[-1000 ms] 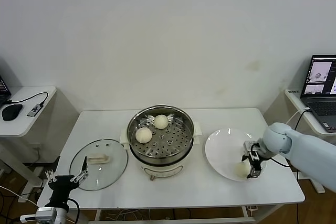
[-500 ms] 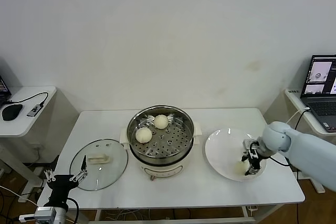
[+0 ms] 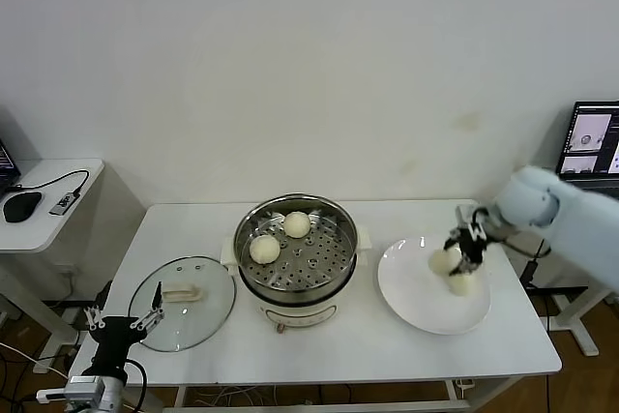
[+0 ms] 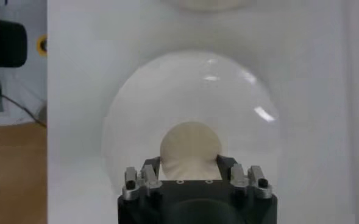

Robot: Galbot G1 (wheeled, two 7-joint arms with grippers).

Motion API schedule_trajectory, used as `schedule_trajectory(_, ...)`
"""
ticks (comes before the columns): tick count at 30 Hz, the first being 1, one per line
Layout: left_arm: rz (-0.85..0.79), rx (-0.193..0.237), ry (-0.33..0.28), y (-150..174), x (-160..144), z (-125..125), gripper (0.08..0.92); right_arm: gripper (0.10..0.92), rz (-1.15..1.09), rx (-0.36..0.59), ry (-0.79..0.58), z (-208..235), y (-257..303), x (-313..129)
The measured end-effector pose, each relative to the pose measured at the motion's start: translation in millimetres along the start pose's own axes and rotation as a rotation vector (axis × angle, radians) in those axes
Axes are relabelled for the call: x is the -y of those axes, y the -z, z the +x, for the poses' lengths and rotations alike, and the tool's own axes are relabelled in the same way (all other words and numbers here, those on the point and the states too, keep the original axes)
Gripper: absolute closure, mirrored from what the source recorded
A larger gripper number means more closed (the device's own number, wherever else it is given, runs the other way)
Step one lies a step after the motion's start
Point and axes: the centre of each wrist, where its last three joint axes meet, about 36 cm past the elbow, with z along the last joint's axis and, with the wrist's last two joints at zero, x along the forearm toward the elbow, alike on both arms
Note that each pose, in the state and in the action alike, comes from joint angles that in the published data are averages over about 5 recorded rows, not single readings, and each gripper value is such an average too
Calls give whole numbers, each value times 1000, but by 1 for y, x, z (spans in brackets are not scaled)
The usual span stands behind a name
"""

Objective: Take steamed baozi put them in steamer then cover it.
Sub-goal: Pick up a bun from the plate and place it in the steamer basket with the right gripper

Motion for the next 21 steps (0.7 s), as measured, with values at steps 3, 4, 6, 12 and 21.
schedule_trajectory(3,2,0,1,-1,0,-1,177,432,27,23,-34,27,17,15)
schedule_trajectory(4,3,0,1,-1,0,-1,177,433,39,31,-44,36,25,20)
schedule_trajectory(6,4,0,2,-2,0,-2,177,434,69,47,-63,52,41,28)
schedule_trajectory(12,8,0,11,-1,-1,-1,177,437,180,89,-87,86,97,44)
schedule_trajectory(21,14,-5,27,-1,-3,2,177,436,366,119,-40,83,179,50)
